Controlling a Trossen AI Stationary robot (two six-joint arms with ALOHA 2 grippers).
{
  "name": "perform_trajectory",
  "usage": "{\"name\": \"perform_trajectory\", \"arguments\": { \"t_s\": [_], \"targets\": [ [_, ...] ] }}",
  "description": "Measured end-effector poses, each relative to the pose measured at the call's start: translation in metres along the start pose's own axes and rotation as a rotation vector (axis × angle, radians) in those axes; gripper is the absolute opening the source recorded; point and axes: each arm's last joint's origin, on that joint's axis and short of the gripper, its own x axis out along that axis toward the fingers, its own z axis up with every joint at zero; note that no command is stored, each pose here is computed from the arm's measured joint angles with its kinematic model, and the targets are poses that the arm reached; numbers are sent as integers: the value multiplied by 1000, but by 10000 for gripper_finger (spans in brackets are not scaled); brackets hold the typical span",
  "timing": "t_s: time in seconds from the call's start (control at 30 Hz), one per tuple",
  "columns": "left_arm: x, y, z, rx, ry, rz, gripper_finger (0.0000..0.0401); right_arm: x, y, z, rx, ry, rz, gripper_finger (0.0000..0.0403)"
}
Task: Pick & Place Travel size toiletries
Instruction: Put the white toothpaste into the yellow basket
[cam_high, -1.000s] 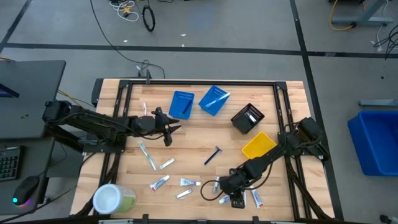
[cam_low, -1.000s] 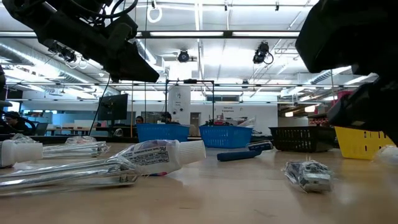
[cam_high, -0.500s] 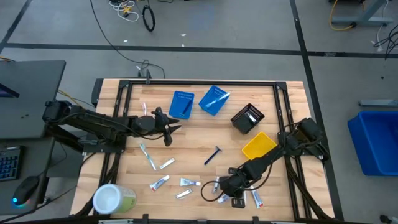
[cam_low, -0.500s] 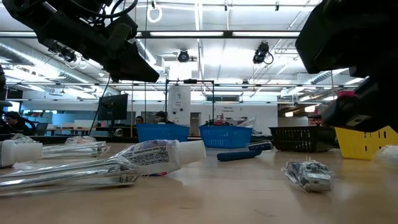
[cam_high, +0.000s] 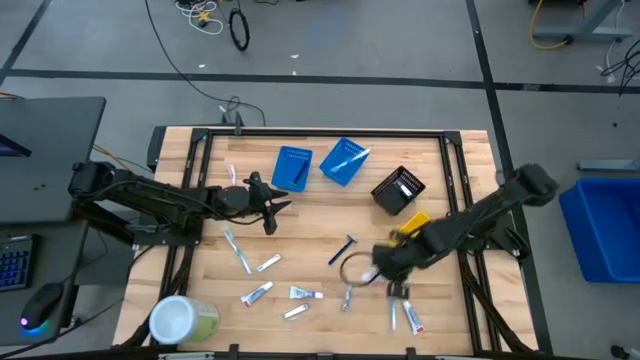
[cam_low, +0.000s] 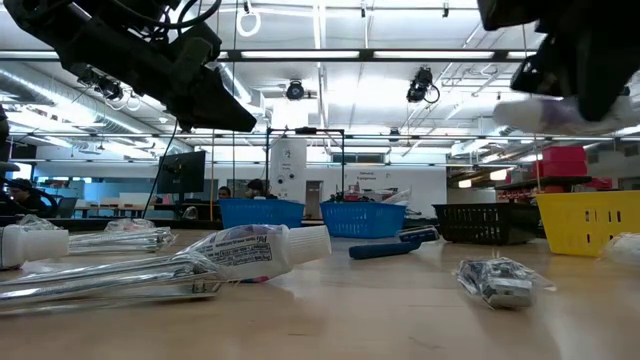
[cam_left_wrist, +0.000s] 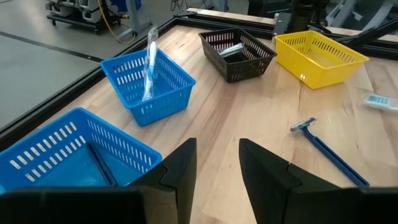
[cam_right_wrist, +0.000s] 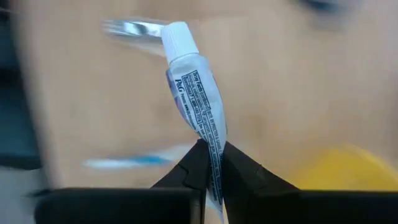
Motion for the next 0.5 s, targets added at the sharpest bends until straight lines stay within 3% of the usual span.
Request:
{"name": "perform_trajectory", "arguments": {
  "t_s": [0.13, 0.3, 0.4, 0.5],
  "targets": [
    [0, 0, 0, 0, 0, 0, 127, -31, -30, -21, 106, 37, -235, 35],
    [0, 0, 0, 0, 0, 0, 127, -38, -56, -42, 296, 189, -427, 36],
    [0, 0, 0, 0, 0, 0, 127, -26, -66, -49, 405, 207, -478, 36],
    [0, 0, 0, 10, 0, 0, 127, -11, -73, -53, 472, 217, -460, 38]
  ]
}}
